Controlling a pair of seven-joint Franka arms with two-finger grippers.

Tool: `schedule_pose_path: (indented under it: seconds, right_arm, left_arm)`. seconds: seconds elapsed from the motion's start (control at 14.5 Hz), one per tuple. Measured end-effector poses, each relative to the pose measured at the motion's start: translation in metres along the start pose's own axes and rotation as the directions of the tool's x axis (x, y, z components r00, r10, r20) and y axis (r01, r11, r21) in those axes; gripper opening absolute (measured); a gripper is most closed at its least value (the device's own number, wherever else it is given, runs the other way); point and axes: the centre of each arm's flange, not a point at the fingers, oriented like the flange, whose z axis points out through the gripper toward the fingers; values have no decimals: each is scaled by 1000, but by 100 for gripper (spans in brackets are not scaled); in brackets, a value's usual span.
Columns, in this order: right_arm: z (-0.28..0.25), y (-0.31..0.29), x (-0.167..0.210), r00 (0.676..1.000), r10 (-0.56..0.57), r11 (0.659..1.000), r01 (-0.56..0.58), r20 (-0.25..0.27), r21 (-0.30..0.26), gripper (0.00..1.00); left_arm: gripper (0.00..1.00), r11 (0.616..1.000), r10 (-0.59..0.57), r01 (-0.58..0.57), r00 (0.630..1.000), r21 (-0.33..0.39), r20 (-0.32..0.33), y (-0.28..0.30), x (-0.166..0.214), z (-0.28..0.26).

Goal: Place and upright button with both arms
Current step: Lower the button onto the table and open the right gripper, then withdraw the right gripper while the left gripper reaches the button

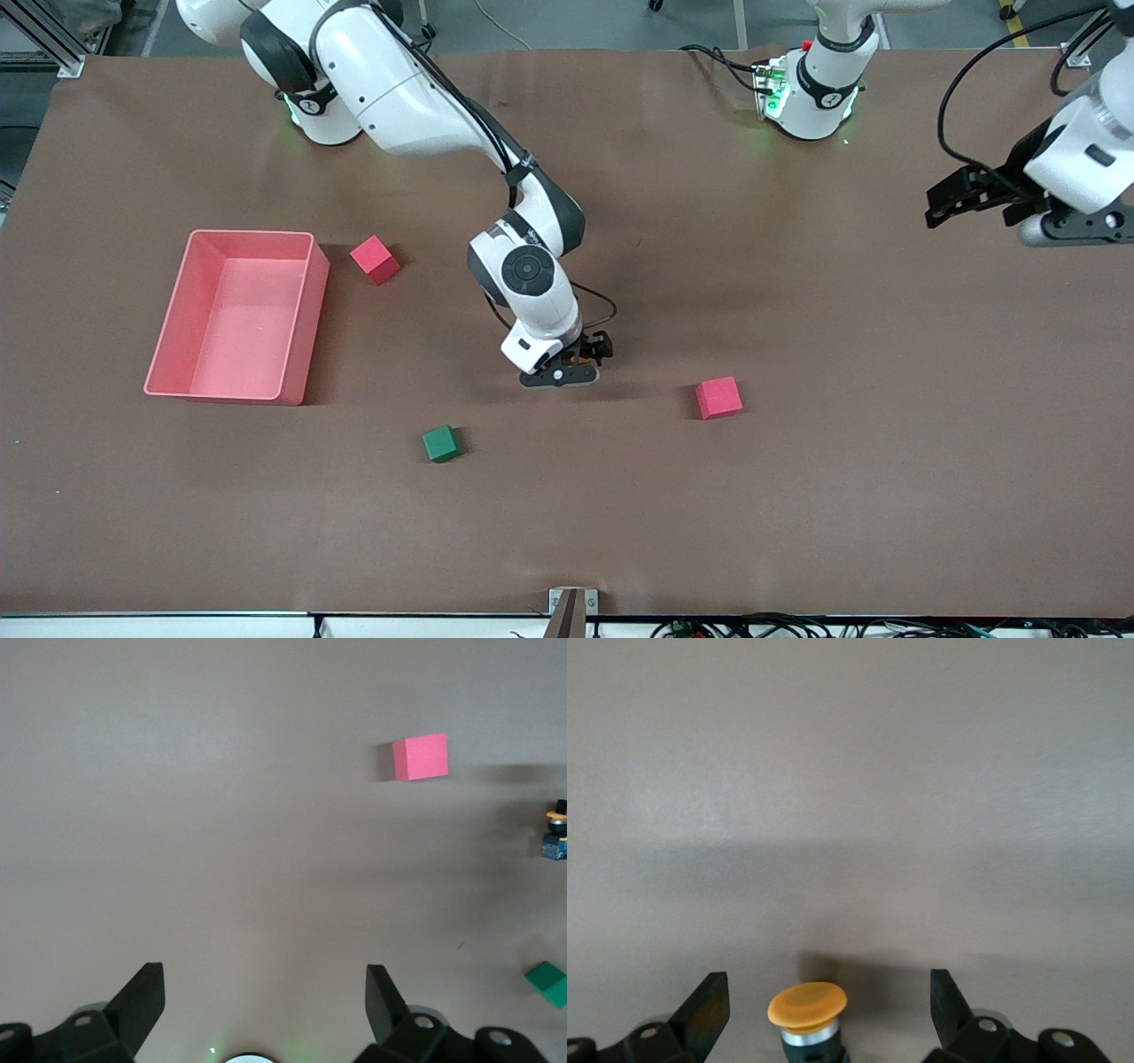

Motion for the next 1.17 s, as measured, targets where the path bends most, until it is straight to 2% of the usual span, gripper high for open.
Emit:
schedule_pose_path:
  seconds: [0.21,0.62,0.89,1.17]
  right_arm:
    - [-39,21,23,999,32,998,-31,9,-52,100]
    - [-191,76,63,994,107,989,-108,-16,-105,100]
    - [-277,153,76,994,89,986,-79,62,-149,100]
    - [-367,295,89,991,61,990,-45,117,-132,100]
  left_arm:
    - [100,1000,-28,28,1000,-2,-2,21,11,16]
    - [100,998,-66,66,998,-20,5,81,41,72]
    - [100,996,-82,82,997,-29,9,99,55,101]
    - [100,993,-106,105,994,-53,-16,143,63,153]
